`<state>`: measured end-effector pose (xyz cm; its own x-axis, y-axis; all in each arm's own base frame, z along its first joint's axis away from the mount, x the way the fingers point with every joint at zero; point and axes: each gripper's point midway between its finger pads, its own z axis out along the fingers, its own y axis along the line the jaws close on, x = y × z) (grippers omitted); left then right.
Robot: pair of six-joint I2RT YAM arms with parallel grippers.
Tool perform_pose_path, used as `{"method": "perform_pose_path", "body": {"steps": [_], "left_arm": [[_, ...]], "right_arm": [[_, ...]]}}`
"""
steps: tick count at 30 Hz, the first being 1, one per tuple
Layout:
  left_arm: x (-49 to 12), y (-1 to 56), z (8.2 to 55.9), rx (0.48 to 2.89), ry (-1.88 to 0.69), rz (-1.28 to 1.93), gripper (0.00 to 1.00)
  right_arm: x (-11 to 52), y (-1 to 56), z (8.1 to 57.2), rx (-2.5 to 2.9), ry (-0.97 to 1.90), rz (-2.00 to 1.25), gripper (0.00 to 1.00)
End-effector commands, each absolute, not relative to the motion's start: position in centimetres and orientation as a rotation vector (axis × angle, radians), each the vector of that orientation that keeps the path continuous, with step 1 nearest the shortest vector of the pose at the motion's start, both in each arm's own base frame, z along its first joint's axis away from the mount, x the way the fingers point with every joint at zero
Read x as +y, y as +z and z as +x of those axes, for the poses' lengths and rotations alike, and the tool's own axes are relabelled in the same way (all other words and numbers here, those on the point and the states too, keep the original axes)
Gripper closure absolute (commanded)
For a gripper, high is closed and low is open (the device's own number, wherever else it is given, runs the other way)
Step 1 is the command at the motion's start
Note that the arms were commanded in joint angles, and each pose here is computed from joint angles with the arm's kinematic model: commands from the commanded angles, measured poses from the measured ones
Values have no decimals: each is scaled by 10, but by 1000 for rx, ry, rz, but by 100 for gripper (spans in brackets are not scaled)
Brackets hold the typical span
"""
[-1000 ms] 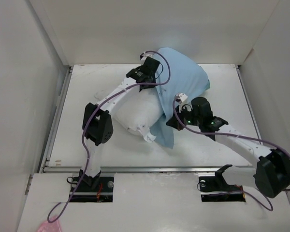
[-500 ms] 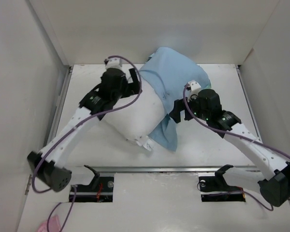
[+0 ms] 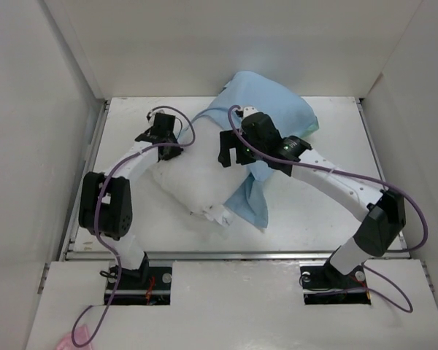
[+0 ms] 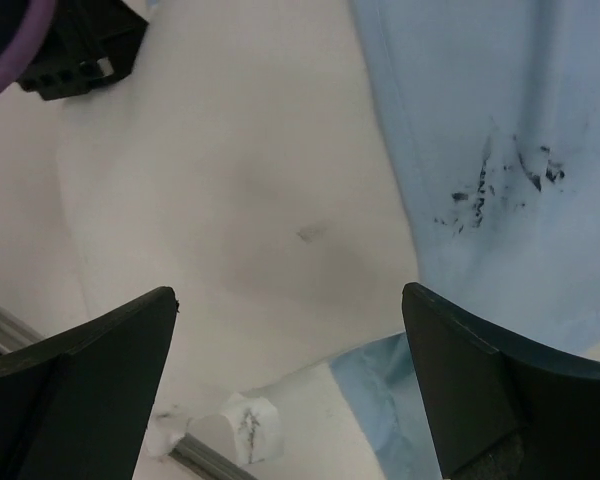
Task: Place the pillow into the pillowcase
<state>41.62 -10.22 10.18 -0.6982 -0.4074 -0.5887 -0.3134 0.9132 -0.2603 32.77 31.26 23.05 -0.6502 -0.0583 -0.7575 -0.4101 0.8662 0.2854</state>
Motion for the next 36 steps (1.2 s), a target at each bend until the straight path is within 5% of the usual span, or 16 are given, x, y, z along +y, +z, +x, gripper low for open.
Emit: {"method": "perform_pose_path", "body": {"steps": [1,6,10,11,12,15,16,19,26,29,30,32,36], "left_arm": [[-165,116,381,2445,-349,-298,100],[-244,123,308,2467,-620,-69,99],[-270,143,278,2436,-706,11,84],[-269,150,277,2428,-712,12,75],[-270,154,278,2417,-697,11,50],[-255,167,278,2389,-637,-22,34],[-247,172,282,2364,-589,-50,21],[-227,187,280,2310,-558,-122,0],[-173,156,282,2341,-444,-322,0],[-160,152,292,2311,-435,-323,0],[-161,152,298,2301,-447,-295,0],[-164,149,317,2271,-481,-241,0],[-200,141,337,2278,-619,3,0]], "right_arm": [[307,257,336,2204,525,-224,0],[309,256,331,2229,494,-240,0],[300,252,327,2241,392,-218,0],[295,248,324,2261,361,-220,0],[292,246,324,2270,352,-181,0],[272,226,325,2300,208,-105,0],[268,220,328,2305,166,-52,0],[246,196,347,2267,-70,28,0],[257,114,372,2336,-286,8,2],[256,101,372,2355,-178,43,26],[252,105,372,2350,-148,35,60],[239,109,370,2345,-98,52,100],[230,183,368,2190,73,0,100]]}}
